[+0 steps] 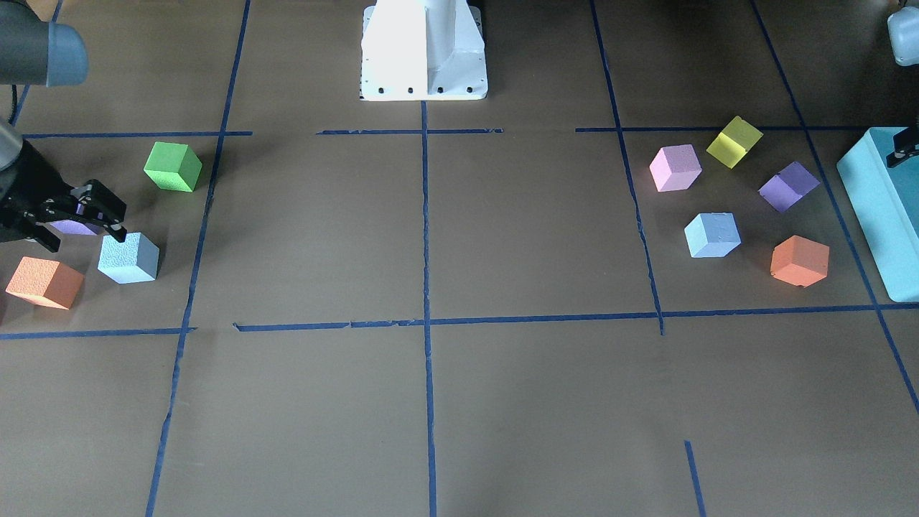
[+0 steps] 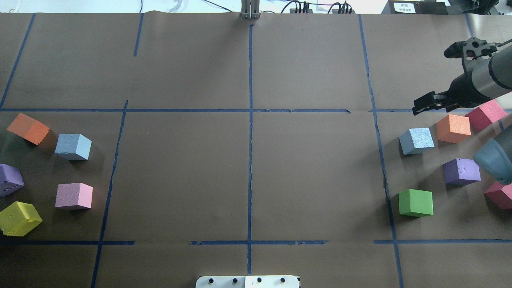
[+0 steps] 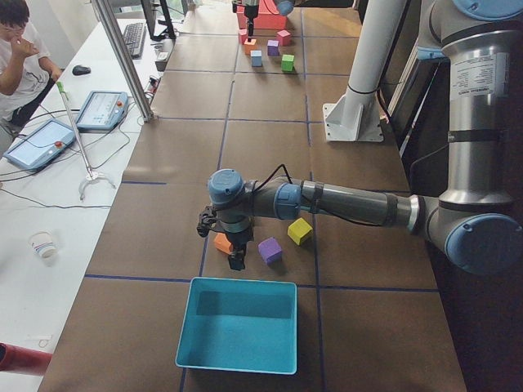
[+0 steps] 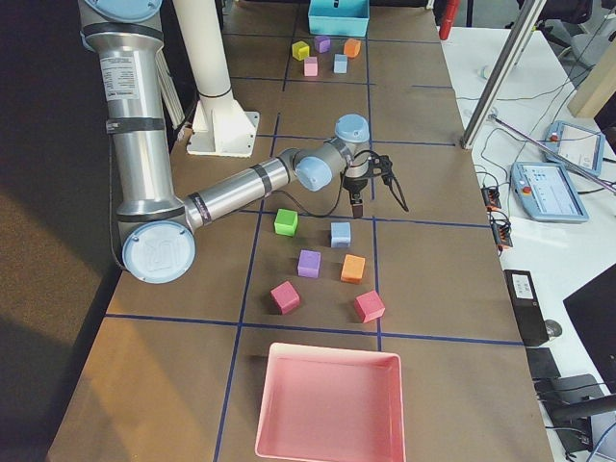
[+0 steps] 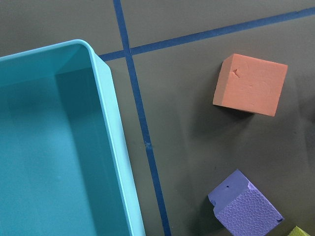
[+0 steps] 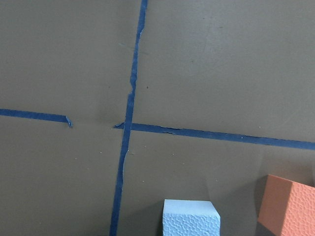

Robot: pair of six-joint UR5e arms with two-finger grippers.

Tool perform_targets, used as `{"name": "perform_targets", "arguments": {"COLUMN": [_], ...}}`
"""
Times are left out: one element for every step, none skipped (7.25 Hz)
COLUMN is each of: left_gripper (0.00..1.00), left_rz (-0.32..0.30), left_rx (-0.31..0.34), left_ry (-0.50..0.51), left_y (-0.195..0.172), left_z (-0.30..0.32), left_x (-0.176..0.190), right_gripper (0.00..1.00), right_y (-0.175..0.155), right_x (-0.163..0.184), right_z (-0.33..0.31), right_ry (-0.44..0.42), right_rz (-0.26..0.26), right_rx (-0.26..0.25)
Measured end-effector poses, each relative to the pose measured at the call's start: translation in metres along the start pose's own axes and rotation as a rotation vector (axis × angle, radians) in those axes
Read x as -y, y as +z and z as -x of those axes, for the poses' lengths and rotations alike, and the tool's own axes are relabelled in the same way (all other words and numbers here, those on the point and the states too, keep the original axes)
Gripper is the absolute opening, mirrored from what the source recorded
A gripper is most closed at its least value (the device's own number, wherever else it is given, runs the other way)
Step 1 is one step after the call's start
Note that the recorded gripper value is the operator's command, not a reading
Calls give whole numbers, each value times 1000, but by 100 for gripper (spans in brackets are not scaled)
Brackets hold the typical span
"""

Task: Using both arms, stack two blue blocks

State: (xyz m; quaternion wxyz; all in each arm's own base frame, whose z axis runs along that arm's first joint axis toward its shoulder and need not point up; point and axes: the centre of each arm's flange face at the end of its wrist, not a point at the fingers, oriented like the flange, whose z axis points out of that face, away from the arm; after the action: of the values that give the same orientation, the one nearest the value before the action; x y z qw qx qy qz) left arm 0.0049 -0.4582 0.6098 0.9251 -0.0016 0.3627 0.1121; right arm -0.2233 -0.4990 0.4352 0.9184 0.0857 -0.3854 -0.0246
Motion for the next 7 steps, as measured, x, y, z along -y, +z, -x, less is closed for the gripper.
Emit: {"name": "perform_targets", "arguments": {"left_gripper": [100,100,100,100,100,100,100], "left_rz": [4,7,9,10,10,10,10], "left_rx": [0,-1,-1,-1,-1,-1,-1], "left_ry": [3,4,5,6,7,7,7], "left_y": [2,4,4,5,5,5,5], "left_z": [-1,-2,-3,-3,-3,-3,-3], "left_x": [0,1,1,1,1,1,1], "right_gripper": [100,100,100,100,100,100,100], "right_y": [16,29,38,45,52,59,68], "right_x": [1,-1,-3,-7,-9,-12,-16], "right_z": [8,12,10,5,-2,-6,-8], "right_ry": [-7,-15,-17,-12,-5,-2,-3], "right_rz": [15,30,41,52,65,77,93], "right_rx": [-24,-40,-54,-66,-78,-88,-97]}}
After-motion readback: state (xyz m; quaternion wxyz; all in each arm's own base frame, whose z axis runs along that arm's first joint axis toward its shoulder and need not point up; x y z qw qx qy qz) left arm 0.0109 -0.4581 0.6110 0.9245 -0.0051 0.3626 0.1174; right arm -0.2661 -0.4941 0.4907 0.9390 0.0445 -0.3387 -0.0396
